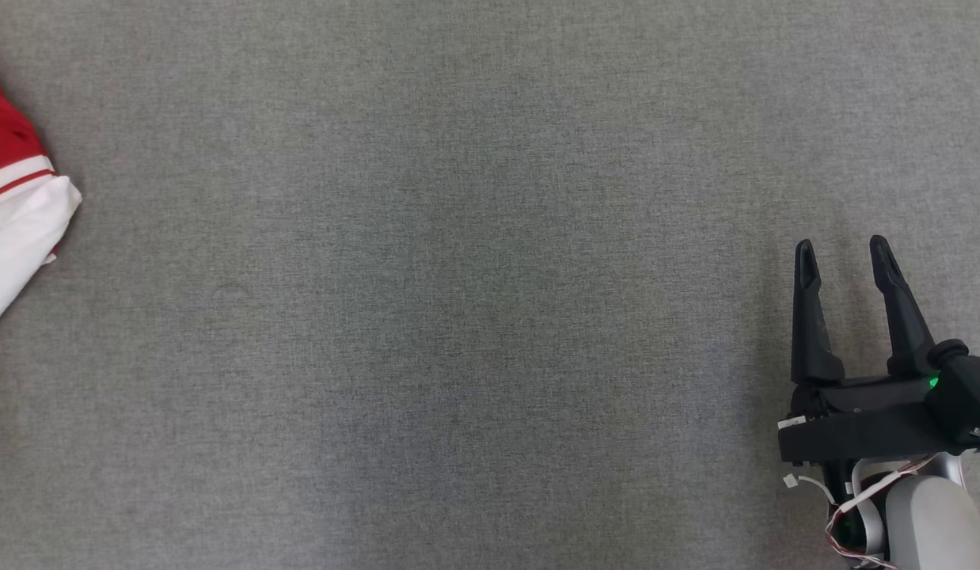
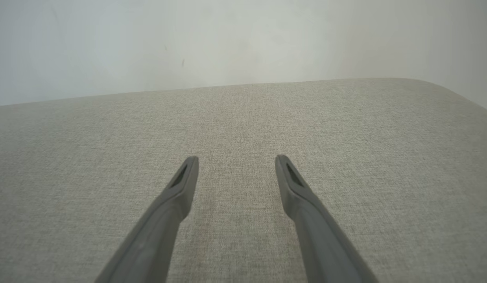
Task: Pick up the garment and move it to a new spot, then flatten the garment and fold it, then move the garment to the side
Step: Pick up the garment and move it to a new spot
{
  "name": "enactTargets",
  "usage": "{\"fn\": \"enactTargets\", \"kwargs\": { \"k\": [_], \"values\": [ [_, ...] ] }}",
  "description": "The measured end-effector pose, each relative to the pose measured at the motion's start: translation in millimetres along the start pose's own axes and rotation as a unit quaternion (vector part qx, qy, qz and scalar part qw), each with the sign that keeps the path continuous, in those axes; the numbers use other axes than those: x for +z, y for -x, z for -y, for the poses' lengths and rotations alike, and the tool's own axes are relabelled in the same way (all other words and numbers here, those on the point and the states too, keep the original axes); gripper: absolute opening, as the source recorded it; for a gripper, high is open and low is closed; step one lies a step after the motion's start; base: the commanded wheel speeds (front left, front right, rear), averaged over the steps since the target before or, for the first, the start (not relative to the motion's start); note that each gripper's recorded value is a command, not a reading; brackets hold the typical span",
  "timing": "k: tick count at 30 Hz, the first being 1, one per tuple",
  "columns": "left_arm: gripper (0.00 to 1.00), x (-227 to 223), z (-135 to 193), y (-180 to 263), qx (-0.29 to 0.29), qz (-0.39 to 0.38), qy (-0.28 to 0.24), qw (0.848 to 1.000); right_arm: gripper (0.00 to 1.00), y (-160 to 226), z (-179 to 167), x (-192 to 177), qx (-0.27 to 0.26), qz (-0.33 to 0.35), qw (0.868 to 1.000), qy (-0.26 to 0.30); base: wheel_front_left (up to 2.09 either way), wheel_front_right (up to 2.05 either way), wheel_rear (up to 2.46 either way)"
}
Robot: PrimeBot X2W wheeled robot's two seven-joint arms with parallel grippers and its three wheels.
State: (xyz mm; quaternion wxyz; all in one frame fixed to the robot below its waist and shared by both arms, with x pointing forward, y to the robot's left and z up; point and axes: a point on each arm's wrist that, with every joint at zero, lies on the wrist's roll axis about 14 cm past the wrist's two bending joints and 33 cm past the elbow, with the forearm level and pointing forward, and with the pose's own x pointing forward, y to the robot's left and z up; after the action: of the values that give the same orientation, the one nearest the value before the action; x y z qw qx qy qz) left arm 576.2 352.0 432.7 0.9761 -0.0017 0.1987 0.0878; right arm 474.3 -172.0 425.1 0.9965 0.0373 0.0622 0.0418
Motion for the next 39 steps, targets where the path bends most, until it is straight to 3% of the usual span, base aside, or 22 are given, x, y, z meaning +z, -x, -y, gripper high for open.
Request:
{"fn": "enactTargets", "kwargs": {
  "k": [8,9,10,11,12,18,26,33,39],
  "values": [
    [1.0,-32.1,6.6,4.5,-0.015,-0.074,0.009,0.997,1.0,2.1,-1.9,2.9,0.002,0.004,1.0,-0.001,0.0,0.0,0.0],
    [0.41,-35.5,5.8,5.5,-0.014,-0.08,0.01,0.997,1.0,2.3,-2.0,3.5,0.002,0.004,1.0,-0.001,0.0,0.0,0.0],
    [0.41,-38.7,5.2,6.7,-0.014,-0.086,0.012,0.996,1.0,2.6,-2.7,3.9,0.003,0.005,1.0,-0.001,0.0,0.0,0.0],
    [0.16,-40.6,5.8,7.3,-0.015,-0.089,0.011,0.996,1.0,2.8,-3.1,4.6,0.004,0.005,1.0,-0.001,0.0,0.0,0.0],
    [0.0,-41.5,5.2,7.7,-0.015,-0.09,0.005,0.996,1.0,2.9,-3.5,5.4,0.004,0.006,1.0,-0.001,0.0,0.0,0.0],
    [0.0,-16.4,-2.5,8.6,-0.007,-0.031,-0.015,0.999,1.0,5.1,-4.0,8.7,0.004,0.009,1.0,-0.004,0.0,0.0,0.0],
    [0.0,90.0,-3.3,23.8,-0.005,0.138,-0.053,0.989,1.0,11.3,-13.8,17.0,0.015,0.023,0.999,-0.023,0.0,0.0,0.0],
    [0.0,203.8,31.4,69.4,-0.042,0.282,-0.111,0.952,1.0,23.3,-20.2,24.4,0.019,0.034,0.998,-0.046,0.0,0.0,0.0],
    [0.0,283.7,90.0,124.5,-0.102,0.377,-0.134,0.911,1.0,37.1,-18.4,33.8,0.012,0.049,0.997,-0.065,0.0,0.0,0.0]
  ]
}}
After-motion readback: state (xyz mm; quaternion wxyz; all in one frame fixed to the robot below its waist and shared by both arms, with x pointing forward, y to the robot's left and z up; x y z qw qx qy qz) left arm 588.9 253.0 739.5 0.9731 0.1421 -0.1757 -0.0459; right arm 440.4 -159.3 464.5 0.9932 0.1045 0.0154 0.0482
